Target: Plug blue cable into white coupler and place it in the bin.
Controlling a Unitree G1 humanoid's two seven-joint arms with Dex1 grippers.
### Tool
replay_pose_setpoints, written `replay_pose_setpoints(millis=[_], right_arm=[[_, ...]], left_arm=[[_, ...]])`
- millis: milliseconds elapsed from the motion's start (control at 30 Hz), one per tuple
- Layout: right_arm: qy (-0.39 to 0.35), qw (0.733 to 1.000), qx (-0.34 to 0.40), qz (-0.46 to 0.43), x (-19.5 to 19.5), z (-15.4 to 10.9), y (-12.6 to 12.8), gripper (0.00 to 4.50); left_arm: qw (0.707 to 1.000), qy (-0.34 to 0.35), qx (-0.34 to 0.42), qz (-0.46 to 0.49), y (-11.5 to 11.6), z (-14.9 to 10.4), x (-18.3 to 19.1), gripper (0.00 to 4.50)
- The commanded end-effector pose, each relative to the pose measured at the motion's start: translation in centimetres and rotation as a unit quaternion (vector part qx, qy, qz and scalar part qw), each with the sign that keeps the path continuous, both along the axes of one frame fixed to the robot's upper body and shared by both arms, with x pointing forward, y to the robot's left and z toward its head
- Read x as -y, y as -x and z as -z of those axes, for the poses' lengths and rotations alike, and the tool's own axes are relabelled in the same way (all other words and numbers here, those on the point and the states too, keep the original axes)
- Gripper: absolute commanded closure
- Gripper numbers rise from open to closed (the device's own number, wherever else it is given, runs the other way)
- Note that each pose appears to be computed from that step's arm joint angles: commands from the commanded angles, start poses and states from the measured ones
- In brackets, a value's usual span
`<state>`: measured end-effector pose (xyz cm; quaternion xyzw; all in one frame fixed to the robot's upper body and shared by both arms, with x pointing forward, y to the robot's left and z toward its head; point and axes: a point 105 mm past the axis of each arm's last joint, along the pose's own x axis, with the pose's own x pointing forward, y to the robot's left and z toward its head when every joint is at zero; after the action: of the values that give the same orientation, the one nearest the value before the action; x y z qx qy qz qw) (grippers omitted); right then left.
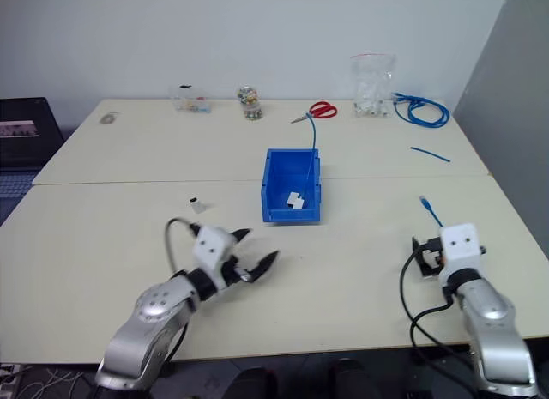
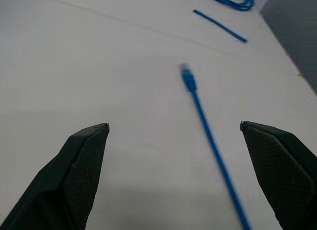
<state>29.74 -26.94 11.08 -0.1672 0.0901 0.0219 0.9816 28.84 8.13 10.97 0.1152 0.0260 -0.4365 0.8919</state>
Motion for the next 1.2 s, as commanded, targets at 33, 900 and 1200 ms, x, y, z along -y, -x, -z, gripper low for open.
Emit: replay_pose_setpoints(millis=[33, 900, 1200], right_arm=[[-0.025, 0.999, -0.028, -0.027, 1.9, -0.7, -1.5, 0.02], [-0.109, 0.982, -0.145, -0.061, 6.2, 1.7, -6.9, 0.8], [-0.044, 0.981, -0.148, -0.116, 4.5, 2.6, -6.5, 3.06]], left_arm=[[0.992, -0.008, 0.012, 0.125, -0.4, -1.2, 3.6, 0.07], [0.965, 0.013, -0.004, 0.261, -1.5, -3.5, 8.8, 0.0], [0.962, -0.013, 0.006, 0.273, -1.2, -3.2, 8.5, 0.0]])
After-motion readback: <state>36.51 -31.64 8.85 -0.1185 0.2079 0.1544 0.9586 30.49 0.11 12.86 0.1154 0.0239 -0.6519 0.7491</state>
